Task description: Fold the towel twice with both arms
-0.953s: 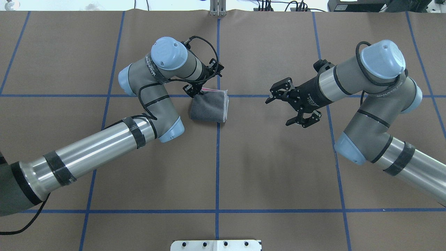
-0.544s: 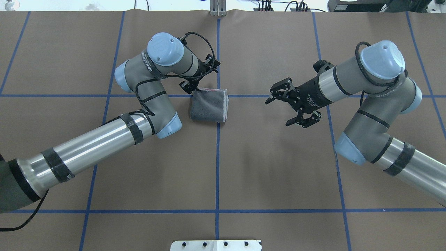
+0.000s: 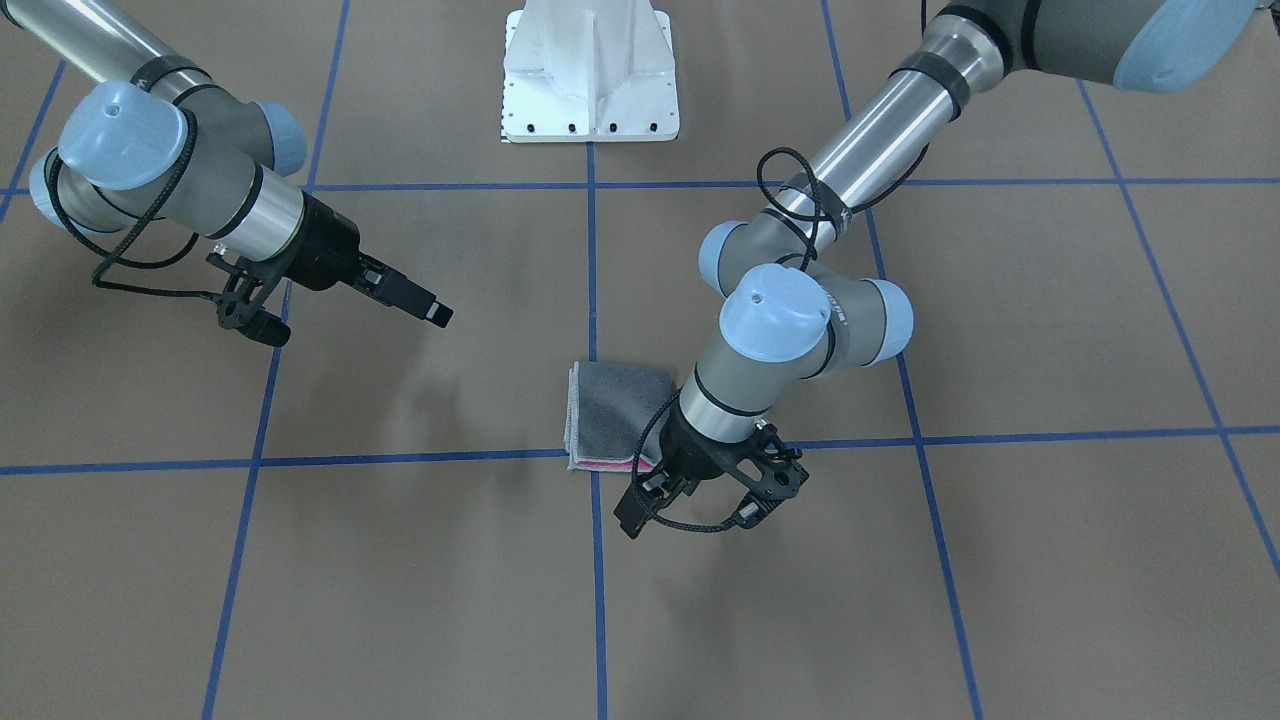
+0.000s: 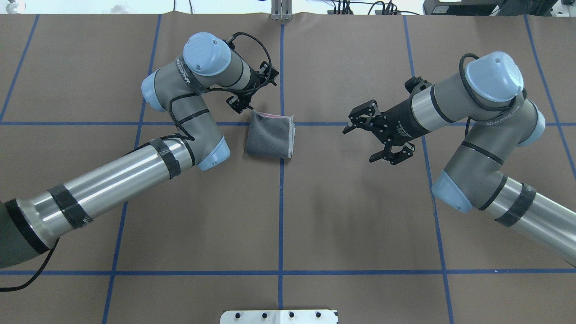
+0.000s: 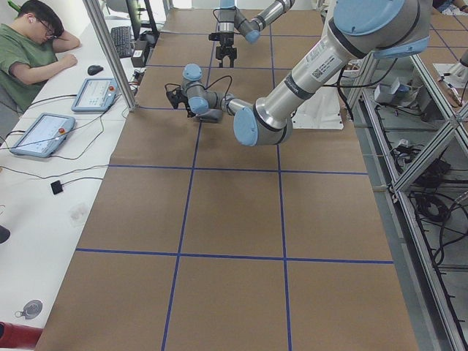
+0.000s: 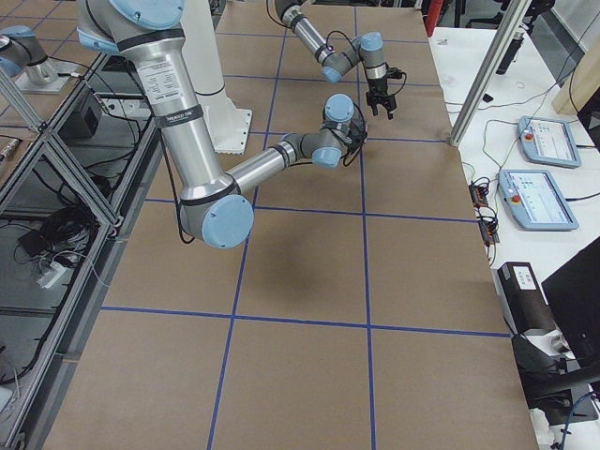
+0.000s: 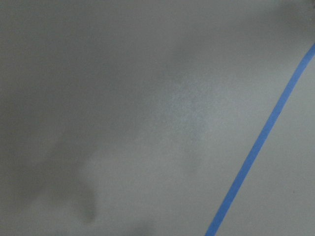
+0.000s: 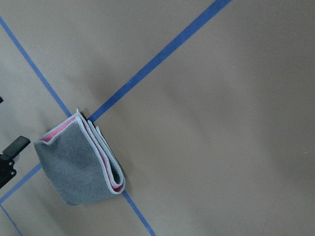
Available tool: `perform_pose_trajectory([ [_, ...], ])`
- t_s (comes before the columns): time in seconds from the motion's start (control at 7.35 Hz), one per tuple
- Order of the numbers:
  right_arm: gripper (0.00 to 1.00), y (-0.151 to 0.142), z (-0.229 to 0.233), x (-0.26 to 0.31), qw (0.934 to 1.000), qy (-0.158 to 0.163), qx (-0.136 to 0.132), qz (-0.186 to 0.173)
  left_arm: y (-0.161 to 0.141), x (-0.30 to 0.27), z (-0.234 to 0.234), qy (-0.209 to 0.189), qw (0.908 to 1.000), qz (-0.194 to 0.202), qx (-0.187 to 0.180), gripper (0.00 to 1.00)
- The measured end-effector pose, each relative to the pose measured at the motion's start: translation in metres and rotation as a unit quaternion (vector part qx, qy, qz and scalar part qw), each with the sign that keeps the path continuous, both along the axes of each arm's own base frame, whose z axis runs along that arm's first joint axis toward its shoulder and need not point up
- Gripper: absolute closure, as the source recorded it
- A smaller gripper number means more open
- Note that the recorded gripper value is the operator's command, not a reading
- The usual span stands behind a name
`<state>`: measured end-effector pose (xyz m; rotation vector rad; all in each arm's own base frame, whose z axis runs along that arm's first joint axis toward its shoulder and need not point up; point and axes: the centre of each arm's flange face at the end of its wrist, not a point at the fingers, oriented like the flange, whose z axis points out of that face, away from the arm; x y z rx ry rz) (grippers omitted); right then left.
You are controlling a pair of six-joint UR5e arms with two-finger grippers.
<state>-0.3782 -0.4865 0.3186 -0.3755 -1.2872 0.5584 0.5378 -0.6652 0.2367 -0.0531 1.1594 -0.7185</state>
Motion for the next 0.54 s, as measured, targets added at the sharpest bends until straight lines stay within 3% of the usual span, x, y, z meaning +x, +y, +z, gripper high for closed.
perform_pose_trajectory([
  [0.27,0.01,-0.021,0.008,0.032,0.9995,0.008,0.022,0.02,-0.029,-0.073,-0.014,0.003,0.9998,0.019,0.003,0.0],
  [0.54,0.01,-0.038,0.056,0.077,0.9954,0.05,0.077,0.026,-0.028,-0.141,0.001,-0.008,0.9996,0.02,0.02,0.0],
])
